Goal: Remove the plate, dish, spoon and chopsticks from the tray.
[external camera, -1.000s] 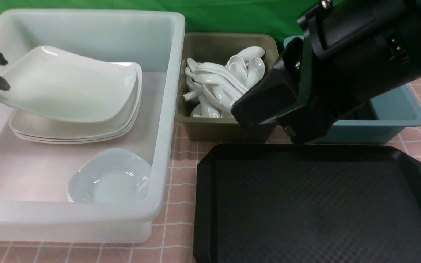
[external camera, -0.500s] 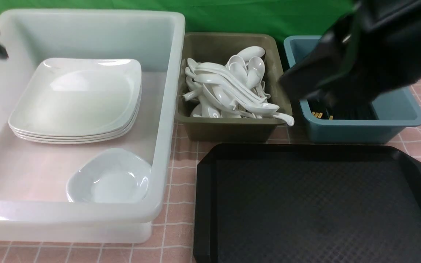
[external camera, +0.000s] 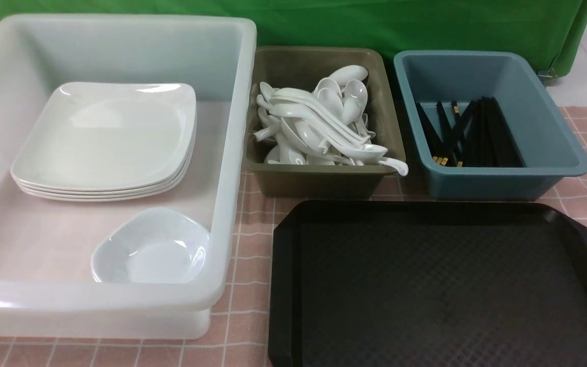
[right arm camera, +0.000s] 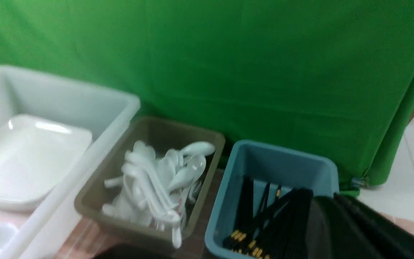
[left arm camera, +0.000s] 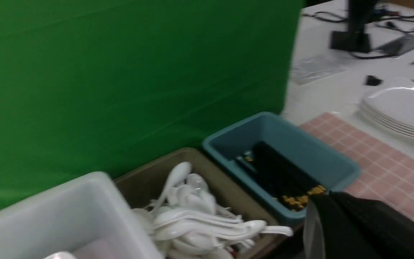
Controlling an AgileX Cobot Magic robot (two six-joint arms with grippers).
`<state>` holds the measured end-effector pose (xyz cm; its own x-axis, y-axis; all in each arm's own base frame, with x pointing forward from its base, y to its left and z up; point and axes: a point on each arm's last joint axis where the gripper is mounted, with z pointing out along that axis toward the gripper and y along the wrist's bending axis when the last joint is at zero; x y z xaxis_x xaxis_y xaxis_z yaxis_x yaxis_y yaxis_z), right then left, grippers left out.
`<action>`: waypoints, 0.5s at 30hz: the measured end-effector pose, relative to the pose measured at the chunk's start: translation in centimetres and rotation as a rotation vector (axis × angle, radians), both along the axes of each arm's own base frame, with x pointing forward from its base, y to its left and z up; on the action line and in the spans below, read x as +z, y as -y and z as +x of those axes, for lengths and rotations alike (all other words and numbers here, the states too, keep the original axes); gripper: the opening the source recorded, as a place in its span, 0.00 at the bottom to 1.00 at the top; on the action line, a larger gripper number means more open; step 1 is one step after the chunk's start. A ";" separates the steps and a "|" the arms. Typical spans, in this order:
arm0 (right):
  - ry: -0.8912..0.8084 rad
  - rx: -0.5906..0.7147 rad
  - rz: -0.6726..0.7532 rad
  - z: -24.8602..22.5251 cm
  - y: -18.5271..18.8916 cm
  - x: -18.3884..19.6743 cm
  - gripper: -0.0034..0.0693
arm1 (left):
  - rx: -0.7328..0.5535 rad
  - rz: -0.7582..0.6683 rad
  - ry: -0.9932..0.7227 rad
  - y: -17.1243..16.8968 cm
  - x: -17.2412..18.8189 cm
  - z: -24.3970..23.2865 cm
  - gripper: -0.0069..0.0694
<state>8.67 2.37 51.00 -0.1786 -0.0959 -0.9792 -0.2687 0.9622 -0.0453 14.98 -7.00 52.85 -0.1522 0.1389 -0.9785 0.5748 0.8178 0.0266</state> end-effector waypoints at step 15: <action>0.292 0.216 0.169 -5.6 2.8 -15.0 0.09 | 0.116 -0.196 0.020 -3.7 -19.5 -10.4 0.08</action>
